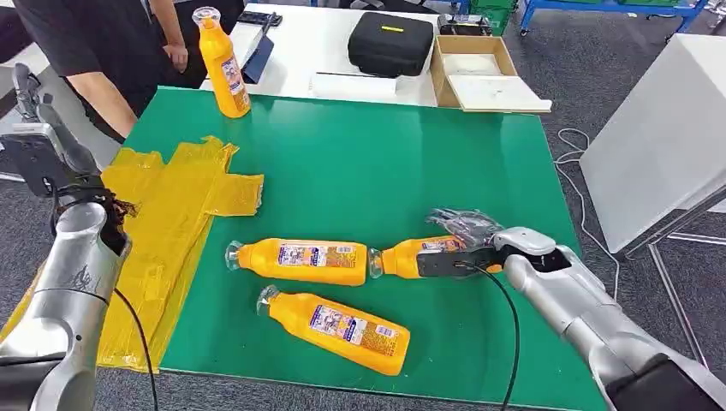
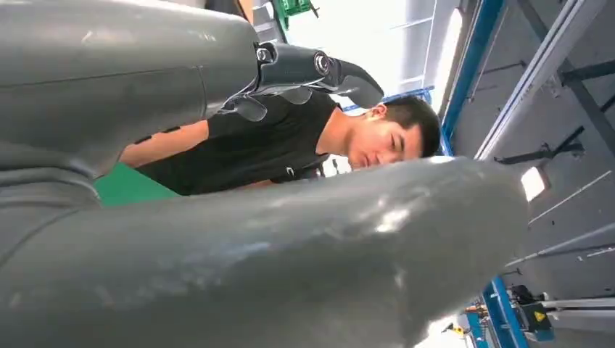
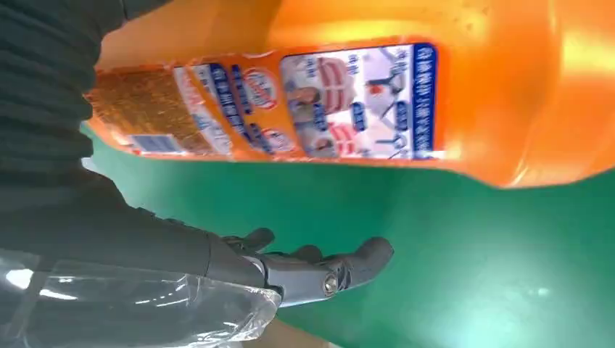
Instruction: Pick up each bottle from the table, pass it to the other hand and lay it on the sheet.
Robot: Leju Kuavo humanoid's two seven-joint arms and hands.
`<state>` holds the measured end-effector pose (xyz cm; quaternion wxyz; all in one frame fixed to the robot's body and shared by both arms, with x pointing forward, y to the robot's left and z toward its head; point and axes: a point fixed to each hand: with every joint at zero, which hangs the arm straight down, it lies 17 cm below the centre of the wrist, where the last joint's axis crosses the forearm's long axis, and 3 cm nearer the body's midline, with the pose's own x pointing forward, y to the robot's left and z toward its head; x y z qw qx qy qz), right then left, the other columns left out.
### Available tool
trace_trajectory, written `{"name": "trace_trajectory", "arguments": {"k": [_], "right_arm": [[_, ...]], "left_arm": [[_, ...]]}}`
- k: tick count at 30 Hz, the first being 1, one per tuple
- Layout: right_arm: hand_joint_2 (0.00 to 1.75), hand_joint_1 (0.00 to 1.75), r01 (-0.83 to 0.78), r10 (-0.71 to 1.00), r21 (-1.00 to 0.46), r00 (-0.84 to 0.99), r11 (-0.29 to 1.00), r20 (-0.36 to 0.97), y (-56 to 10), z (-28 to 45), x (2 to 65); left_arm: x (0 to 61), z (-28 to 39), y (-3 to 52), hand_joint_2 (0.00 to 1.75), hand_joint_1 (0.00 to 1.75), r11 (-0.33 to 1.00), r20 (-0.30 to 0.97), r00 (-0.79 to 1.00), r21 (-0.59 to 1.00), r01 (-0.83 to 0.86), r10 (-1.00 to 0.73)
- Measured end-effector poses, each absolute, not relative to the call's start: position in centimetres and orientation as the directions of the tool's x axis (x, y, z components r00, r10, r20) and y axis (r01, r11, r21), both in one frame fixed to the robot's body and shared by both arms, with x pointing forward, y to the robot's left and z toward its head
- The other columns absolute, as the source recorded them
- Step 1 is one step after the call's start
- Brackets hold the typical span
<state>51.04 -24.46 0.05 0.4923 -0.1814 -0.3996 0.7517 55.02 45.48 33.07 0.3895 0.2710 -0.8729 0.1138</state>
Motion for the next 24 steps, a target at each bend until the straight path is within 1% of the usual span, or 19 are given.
{"name": "trace_trajectory", "arguments": {"k": [6,12,17,24], "right_arm": [[1.75,0.0,-0.633,0.906,-0.734,-0.419,-0.246,0.057,-26.3,-1.5,51.0],[1.75,0.0,-0.686,0.922,-0.677,-0.387,-0.267,0.028,-28.7,-2.9,50.1],[1.75,0.0,-0.695,0.934,-0.661,-0.357,-0.282,-0.022,-30.7,-3.5,49.9],[1.75,0.0,-0.704,0.938,-0.65,-0.343,-0.287,-0.043,-31.9,-3.7,49.8]], "left_arm": [[55.5,33.6,45.3,0.0,0.0,0.827,0.744,-0.552,0.0,-0.563,-0.376],[56.3,34.1,44.6,0.0,0.0,0.832,0.75,-0.557,-0.016,-0.554,-0.356],[56.7,34.2,44.1,0.0,0.0,0.835,0.756,-0.559,-0.03,-0.549,-0.341],[57.1,34.2,43.8,0.0,0.0,0.835,0.762,-0.556,-0.036,-0.548,-0.332]]}}
